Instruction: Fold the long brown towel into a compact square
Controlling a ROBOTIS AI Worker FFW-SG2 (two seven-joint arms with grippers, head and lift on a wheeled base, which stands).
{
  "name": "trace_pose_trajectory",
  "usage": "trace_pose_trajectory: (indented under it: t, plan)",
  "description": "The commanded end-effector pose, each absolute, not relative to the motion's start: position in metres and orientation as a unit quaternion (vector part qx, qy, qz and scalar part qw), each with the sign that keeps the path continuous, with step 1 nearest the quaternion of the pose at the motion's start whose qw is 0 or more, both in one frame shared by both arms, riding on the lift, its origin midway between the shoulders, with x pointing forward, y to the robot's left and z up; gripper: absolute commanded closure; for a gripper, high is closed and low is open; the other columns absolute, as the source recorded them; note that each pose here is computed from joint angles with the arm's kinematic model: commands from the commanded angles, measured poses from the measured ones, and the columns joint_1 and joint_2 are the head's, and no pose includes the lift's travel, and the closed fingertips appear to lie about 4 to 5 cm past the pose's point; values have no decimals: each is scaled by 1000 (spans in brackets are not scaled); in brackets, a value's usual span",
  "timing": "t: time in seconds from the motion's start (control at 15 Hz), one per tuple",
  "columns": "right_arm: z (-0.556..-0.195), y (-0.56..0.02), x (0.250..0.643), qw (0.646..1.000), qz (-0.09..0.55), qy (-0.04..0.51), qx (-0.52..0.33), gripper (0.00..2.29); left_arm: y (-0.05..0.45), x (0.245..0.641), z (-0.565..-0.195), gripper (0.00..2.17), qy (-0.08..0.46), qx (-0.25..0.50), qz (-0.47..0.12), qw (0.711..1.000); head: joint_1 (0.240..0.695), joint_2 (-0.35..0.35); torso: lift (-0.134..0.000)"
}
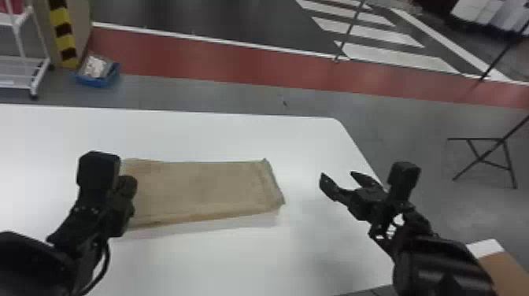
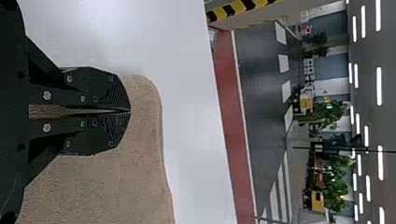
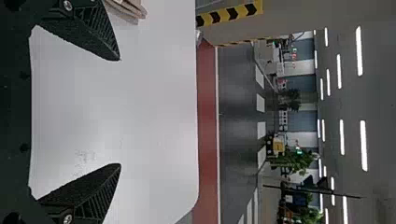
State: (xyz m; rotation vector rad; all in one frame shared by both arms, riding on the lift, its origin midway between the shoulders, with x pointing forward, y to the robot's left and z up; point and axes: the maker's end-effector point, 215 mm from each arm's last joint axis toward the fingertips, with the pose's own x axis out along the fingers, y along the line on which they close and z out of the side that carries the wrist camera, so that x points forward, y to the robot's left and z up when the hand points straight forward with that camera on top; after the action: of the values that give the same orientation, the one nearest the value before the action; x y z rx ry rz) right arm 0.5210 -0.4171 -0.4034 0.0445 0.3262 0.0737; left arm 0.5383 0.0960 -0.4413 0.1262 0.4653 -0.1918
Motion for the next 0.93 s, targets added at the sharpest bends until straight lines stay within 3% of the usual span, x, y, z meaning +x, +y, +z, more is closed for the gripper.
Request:
trace_pose_trajectory:
  t: [0.0, 0.2, 0.6, 0.87]
  plan:
    - [-408, -389, 539, 981, 59, 181, 35, 80, 101, 536, -448, 2142, 241, 71, -95, 963, 695, -329, -124]
    - [-411, -359, 552, 975, 82, 200, 48, 97, 103, 538, -452, 2142, 244, 73, -97, 962, 695, -294, -124]
    - [-442, -312, 564, 952, 118, 275, 72, 410, 96, 537, -454, 2142, 246, 70, -104, 961, 695, -232, -124]
    - [-446, -293, 566, 946, 136, 285, 73, 441, 94, 535, -453, 2142, 245, 69, -104, 962, 695, -207, -124]
